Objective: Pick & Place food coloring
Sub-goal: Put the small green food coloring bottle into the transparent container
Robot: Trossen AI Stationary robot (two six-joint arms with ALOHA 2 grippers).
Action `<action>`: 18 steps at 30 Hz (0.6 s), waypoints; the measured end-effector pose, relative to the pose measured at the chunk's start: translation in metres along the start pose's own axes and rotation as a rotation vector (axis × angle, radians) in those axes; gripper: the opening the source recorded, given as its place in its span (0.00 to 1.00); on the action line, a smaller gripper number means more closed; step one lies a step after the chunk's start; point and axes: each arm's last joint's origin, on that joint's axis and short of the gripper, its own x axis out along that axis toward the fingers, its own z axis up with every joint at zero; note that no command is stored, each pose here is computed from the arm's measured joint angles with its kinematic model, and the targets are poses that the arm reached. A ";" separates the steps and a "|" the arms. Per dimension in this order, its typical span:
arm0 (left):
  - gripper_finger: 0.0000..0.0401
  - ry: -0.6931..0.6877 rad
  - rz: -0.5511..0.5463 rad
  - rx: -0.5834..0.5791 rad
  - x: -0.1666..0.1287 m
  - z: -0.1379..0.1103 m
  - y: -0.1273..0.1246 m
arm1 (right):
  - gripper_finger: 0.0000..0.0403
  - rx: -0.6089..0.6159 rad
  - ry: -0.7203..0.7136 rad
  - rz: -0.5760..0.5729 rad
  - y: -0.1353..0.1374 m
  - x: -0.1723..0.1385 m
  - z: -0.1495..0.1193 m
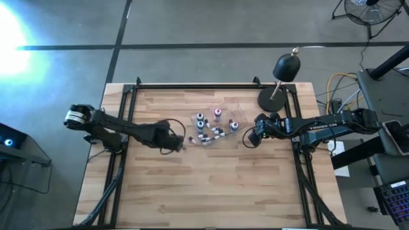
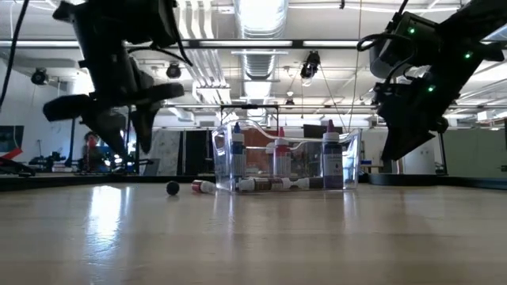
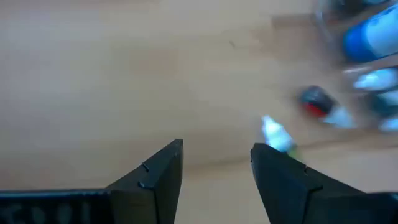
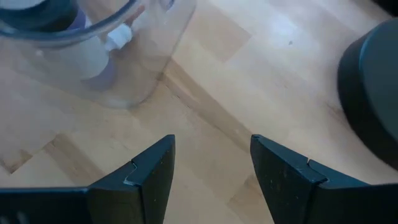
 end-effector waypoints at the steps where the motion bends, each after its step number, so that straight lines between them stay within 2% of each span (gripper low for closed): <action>1: 0.42 0.022 -0.042 -0.069 0.002 0.001 0.001 | 0.50 0.006 -0.008 0.000 0.000 0.000 0.000; 5: 0.42 0.015 -0.212 -0.230 0.016 0.003 -0.003 | 0.50 0.022 -0.030 0.014 0.001 0.002 0.002; 7: 0.42 0.017 -0.248 -0.279 0.026 0.003 -0.006 | 0.50 0.027 -0.038 0.020 0.001 0.002 0.002; 12: 0.42 0.015 -0.181 -0.290 0.047 0.003 -0.012 | 0.50 0.030 -0.037 0.020 0.001 0.002 0.001; 18: 0.42 0.007 -0.160 -0.276 0.058 0.011 -0.036 | 0.50 0.028 -0.033 0.019 0.001 0.003 0.000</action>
